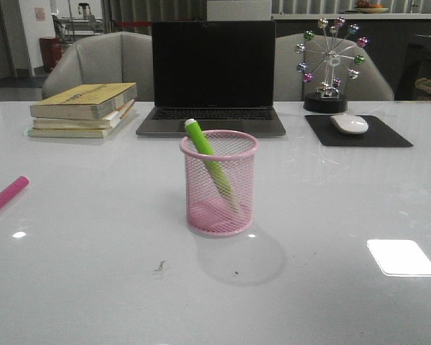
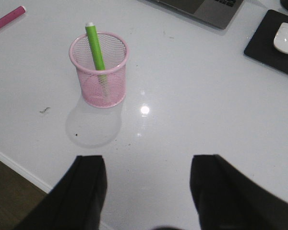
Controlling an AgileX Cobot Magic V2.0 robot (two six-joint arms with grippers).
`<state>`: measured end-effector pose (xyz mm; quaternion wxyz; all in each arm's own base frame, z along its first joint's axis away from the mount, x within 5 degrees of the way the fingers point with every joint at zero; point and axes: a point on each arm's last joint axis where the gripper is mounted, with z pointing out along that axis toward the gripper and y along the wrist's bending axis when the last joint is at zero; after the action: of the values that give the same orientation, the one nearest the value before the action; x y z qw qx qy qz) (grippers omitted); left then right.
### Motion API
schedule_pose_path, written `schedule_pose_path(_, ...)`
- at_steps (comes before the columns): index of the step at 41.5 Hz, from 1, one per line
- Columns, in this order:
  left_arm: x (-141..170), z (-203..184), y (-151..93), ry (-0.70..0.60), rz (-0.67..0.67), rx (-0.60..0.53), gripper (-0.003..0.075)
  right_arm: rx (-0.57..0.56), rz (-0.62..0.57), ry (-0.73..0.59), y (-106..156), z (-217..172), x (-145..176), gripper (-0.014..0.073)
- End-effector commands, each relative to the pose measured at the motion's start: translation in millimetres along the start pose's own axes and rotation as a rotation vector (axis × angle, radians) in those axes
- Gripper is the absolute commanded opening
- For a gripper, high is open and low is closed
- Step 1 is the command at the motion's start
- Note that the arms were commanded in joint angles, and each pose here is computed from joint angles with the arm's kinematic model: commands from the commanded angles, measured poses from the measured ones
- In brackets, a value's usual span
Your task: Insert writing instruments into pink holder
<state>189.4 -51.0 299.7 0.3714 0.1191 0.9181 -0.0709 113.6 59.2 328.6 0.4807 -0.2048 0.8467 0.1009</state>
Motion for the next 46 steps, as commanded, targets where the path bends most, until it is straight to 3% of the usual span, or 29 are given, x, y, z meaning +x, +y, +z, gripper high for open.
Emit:
schedule_pose_path(1, -24.1, 16.6, 14.1, -0.026, -0.045, -0.043, 0.0531, -0.003, -0.001, -0.103, -0.2, -6.9, -14.3, 0.0497)
schedule_pose_path(10, -44.1, 75.3, 43.7, 0.108, -0.116, -0.095, 0.053, -0.003, -0.001, -0.103, -0.2, -6.9, -14.3, 0.0497)
schedule_pose_path(28, -64.5, 189.8, 65.9, 0.292, -0.136, -0.089, 0.053, -0.003, -0.001, -0.103, -0.2, -6.9, -14.3, 0.0497)
schedule_pose_path(46, -81.9, 234.9, 74.6, 0.31, -0.136, -0.085, 0.053, -0.003, -0.001, -0.103, -0.2, -6.9, -14.3, 0.0497)
